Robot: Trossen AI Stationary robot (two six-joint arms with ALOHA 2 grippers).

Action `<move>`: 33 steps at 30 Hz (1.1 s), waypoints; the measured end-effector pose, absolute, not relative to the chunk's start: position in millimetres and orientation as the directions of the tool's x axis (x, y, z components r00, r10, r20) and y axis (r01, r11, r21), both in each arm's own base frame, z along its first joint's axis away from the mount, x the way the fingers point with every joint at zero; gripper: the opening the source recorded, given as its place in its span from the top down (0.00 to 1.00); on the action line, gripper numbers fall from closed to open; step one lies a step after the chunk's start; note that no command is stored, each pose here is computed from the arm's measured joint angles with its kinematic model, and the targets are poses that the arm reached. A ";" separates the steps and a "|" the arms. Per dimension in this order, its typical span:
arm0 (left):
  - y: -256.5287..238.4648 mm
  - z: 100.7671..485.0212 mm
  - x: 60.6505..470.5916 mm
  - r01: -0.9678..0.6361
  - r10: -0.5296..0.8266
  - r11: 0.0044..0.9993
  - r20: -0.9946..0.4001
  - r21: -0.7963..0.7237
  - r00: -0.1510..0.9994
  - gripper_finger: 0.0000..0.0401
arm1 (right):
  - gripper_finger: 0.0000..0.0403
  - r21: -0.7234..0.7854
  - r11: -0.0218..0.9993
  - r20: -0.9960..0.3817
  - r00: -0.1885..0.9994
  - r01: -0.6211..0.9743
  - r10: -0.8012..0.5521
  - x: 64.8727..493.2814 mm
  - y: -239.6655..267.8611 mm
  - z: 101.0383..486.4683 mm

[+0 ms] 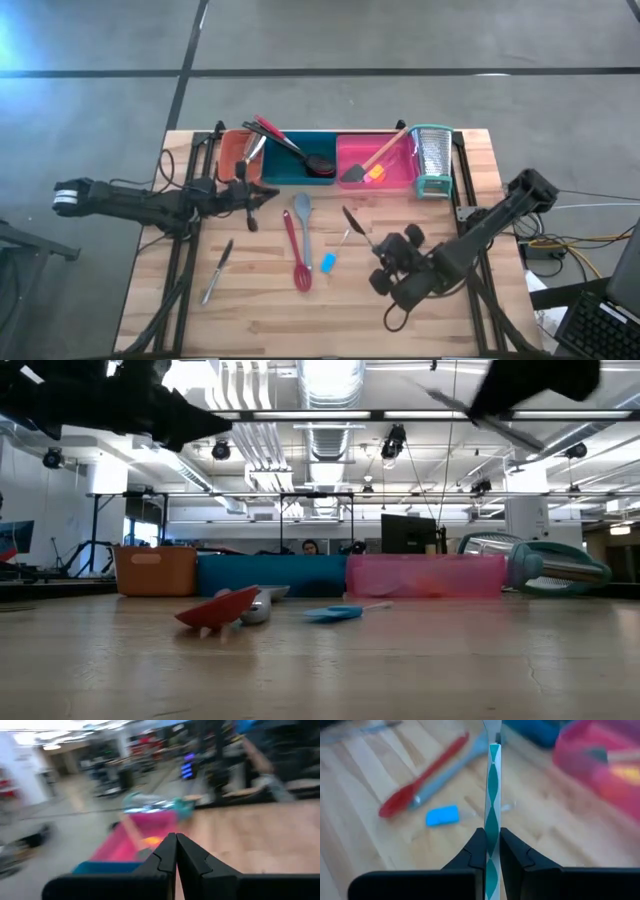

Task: Pick & Place Kitchen Items
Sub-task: Put the white patterned knife into the orange bin

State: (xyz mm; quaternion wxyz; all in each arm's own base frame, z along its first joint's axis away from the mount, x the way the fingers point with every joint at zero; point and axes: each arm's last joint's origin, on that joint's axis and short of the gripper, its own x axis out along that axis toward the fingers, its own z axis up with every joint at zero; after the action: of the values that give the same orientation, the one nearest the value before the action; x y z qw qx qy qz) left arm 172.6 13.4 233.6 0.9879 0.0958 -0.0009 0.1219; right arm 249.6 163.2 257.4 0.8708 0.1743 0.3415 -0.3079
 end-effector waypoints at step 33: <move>4.4 262.8 245.6 0.155 -0.164 0.974 0.042 0.164 0.986 0.56 | 0.96 -0.268 0.960 -0.019 0.996 0.084 -0.093 292.7 85.9 272.7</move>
State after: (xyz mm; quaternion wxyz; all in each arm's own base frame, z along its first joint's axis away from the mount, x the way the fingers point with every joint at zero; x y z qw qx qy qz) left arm 245.6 4.4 262.8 0.9931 0.0805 -0.0276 -0.0805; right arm 292.7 85.9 272.7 0.9898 -0.1346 0.0156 -0.0448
